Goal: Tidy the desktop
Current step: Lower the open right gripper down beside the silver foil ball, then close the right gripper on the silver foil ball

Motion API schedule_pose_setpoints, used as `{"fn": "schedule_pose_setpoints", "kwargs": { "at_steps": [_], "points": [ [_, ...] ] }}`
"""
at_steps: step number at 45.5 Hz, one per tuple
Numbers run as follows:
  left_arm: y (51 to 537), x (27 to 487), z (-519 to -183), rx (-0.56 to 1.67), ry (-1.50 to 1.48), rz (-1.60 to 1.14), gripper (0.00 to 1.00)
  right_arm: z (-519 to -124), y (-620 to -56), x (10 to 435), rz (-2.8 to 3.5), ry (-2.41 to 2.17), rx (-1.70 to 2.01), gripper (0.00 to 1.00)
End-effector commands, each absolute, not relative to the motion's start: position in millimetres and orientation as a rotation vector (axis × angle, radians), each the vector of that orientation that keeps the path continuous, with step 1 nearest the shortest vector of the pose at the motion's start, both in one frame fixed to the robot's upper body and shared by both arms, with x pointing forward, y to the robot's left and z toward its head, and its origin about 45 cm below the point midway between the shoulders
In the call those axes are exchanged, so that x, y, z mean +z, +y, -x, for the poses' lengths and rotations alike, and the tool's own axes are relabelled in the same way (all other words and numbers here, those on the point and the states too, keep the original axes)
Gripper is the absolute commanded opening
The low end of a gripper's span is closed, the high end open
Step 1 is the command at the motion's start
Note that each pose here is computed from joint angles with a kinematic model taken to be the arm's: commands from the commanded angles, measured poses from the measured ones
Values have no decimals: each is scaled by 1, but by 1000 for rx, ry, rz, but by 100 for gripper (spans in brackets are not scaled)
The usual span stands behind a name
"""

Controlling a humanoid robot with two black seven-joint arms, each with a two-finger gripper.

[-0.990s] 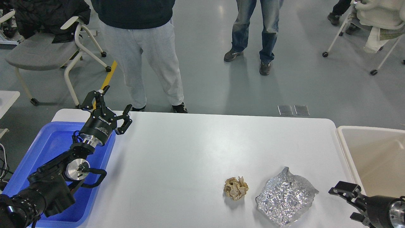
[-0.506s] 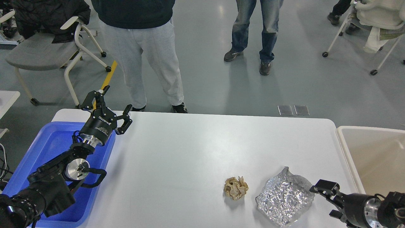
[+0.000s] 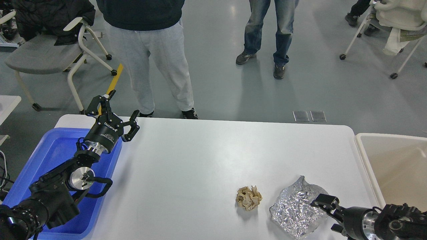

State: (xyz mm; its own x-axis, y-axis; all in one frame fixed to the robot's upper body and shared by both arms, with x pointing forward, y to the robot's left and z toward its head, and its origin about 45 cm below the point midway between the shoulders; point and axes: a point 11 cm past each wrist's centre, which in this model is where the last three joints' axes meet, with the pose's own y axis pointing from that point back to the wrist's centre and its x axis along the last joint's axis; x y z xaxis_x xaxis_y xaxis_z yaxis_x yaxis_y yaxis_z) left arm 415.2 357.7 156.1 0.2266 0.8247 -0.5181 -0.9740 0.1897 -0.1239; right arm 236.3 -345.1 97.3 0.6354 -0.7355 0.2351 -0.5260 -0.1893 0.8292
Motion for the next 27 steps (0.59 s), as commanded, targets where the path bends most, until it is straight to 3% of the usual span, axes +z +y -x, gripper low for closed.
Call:
{"fn": "schedule_pose_setpoints", "kwargs": {
  "at_steps": [1,16,27],
  "points": [
    [358,156,-415,1306,373,477,100,-238,-342,86,-1849,-1003,-246,100],
    [358,156,-415,1307,373,476,100,-237,-343,76,-1850,-1002,-234,97],
    [358,156,-415,1308,373,477,100,-238,-339,73,-1865,-996,-209,81]
  ]
}}
